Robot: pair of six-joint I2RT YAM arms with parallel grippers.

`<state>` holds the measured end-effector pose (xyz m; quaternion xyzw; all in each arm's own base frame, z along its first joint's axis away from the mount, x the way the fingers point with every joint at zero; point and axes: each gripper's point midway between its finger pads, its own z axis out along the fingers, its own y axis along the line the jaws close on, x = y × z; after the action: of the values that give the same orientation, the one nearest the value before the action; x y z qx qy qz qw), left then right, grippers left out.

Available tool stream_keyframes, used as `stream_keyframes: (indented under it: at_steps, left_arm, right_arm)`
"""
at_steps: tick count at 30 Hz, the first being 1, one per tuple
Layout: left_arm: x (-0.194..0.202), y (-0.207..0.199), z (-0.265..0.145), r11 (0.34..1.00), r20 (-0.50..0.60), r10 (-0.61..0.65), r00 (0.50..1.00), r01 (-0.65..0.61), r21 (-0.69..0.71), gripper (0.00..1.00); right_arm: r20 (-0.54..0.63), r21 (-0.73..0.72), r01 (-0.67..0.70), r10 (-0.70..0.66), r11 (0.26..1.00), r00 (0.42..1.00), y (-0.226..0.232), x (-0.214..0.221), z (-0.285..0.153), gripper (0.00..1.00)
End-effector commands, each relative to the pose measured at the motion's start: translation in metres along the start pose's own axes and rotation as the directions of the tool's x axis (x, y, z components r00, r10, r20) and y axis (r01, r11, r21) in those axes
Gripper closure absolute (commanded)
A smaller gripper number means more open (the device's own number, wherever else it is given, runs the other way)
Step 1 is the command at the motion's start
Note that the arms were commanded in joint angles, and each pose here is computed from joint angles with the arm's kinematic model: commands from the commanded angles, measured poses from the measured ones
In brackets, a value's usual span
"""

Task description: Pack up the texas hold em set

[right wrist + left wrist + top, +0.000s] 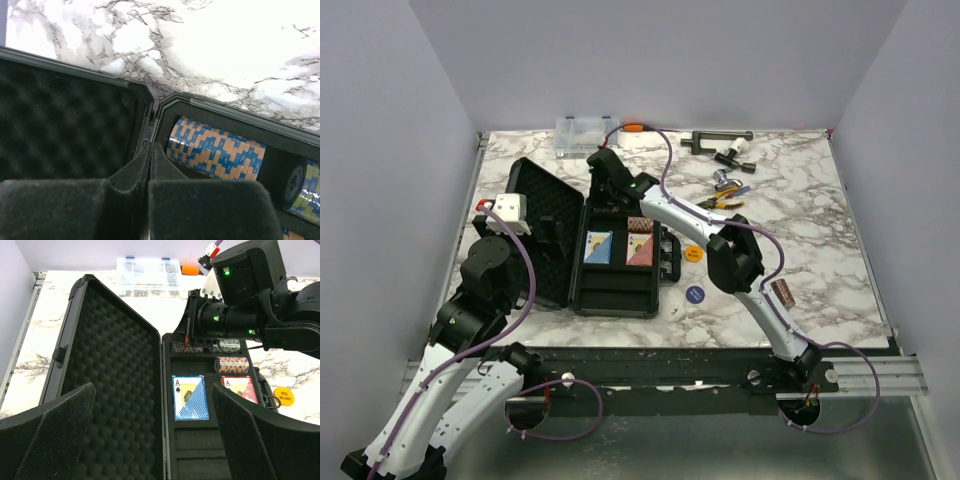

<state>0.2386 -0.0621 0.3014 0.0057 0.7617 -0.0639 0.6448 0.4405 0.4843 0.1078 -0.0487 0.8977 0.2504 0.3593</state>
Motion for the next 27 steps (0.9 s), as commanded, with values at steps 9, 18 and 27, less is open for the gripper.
stream_keyframes:
  at_steps: [9,18,27]
  left_arm:
    - [0.004,0.002,0.001,1.0,-0.012,0.007,1.0,-0.007,-0.004,0.02]
    - [0.006,0.002,0.002,1.0,-0.019,0.01,1.0,-0.01,-0.008,0.02]
    - [0.007,0.003,0.004,1.0,-0.025,0.014,1.0,-0.014,-0.014,0.02]
  right_arm:
    - [0.009,0.216,0.007,-0.009,0.976,1.0,-0.047,0.012,0.016,0.99]
    - [-0.005,0.372,0.062,-0.064,0.926,0.998,-0.091,0.011,0.003,0.99]
    - [-0.039,0.466,0.105,-0.098,0.879,0.994,-0.126,0.014,-0.016,0.99]
